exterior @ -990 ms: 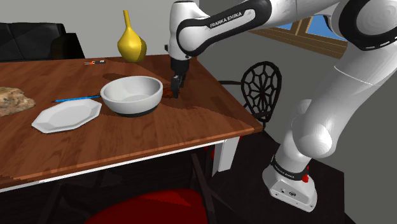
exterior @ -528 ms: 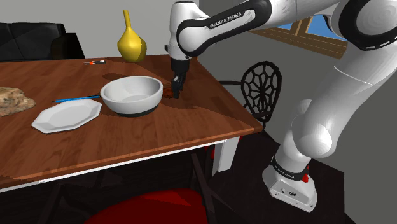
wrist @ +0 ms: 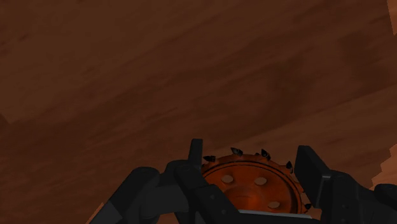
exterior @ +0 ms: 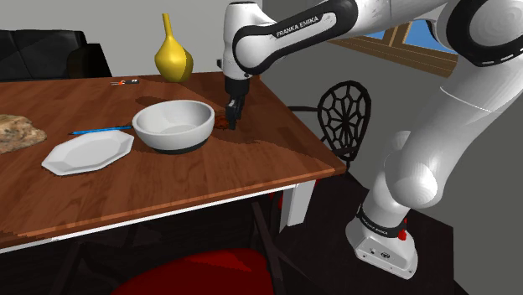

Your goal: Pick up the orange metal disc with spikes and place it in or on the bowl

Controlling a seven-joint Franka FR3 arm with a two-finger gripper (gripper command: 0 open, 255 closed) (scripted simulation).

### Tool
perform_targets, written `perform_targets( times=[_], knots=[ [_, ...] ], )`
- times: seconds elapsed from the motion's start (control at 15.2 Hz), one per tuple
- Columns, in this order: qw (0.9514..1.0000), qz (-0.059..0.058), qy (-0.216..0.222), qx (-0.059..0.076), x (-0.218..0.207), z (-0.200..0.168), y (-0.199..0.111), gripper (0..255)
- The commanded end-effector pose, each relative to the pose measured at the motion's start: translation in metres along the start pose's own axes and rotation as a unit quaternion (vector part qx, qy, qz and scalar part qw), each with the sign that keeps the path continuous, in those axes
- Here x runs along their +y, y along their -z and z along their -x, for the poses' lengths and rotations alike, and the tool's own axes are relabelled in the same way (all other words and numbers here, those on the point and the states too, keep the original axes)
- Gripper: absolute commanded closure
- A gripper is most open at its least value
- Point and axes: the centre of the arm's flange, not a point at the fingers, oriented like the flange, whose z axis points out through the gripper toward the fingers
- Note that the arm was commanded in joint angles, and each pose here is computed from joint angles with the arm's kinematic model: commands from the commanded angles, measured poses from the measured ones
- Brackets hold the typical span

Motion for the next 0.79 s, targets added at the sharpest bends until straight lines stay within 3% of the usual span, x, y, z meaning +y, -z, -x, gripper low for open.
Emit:
perform_targets(
  times=[0.0,0.73],
  knots=[
    [1.0,0.0,0.0,0.0,0.0,-0.001,0.005,255],
    [1.0,0.0,0.0,0.0,0.002,-0.006,0.063,255]
  ],
)
